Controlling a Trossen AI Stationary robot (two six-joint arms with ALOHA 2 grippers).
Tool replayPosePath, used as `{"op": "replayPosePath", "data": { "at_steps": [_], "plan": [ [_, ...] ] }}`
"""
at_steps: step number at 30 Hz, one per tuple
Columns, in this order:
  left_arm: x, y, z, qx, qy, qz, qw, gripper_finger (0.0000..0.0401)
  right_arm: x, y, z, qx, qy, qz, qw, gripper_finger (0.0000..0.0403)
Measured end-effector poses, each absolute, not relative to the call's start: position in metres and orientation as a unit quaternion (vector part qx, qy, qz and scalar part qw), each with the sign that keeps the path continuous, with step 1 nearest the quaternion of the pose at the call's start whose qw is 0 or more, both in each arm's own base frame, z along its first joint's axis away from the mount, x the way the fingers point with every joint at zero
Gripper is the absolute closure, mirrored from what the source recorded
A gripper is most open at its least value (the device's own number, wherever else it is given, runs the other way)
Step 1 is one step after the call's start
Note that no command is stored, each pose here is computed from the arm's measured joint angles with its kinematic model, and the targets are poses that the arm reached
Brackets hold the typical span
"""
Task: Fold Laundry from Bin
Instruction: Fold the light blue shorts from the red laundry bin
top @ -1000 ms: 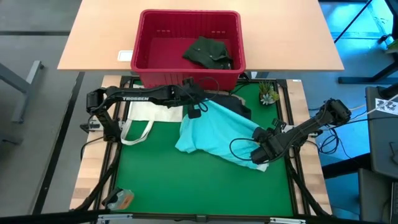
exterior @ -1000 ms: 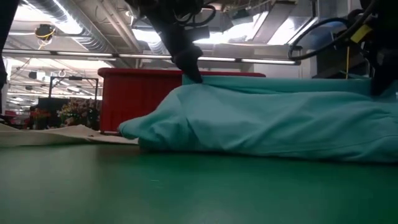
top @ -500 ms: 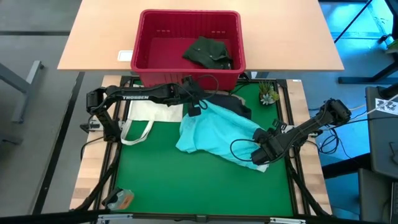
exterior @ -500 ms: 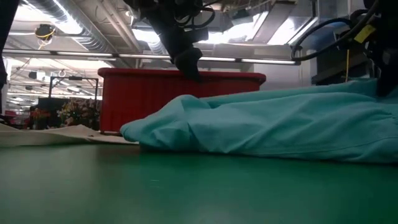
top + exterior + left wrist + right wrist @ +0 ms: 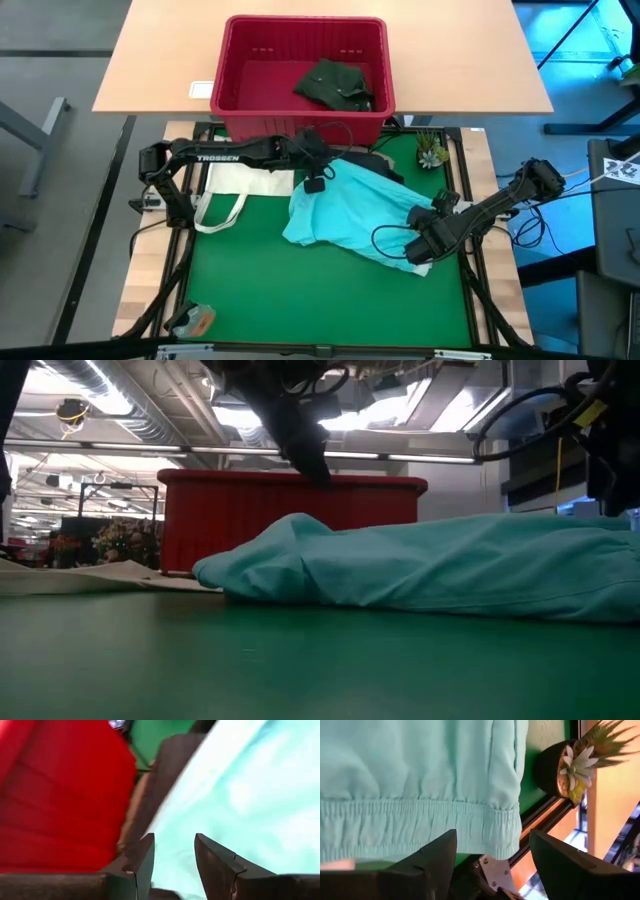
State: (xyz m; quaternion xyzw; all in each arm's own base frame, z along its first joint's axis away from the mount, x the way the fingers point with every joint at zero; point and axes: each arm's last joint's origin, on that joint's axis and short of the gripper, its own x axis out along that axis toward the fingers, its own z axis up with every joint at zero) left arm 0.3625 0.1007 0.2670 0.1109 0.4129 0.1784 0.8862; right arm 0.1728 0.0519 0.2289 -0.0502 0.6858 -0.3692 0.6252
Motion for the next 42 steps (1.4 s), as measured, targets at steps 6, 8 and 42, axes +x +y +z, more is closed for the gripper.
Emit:
{"op": "replayPosePath", "data": {
  "at_steps": [6,8,42],
  "plan": [
    [0.366,0.089,0.267,0.099,0.407,0.156,0.895,0.0274,0.174,0.052,0.229,-0.056,0.68,-0.371,0.63,0.0154],
    [0.367,0.085,0.267,0.103,0.404,0.148,0.897,0.0276,0.175,0.052,0.228,-0.058,0.673,-0.371,0.638,0.0154],
    [0.378,-0.008,0.269,0.149,0.378,0.022,0.914,0.0313,0.229,-0.054,0.218,-0.003,0.6,-0.365,0.712,0.0155]
  ]
}}
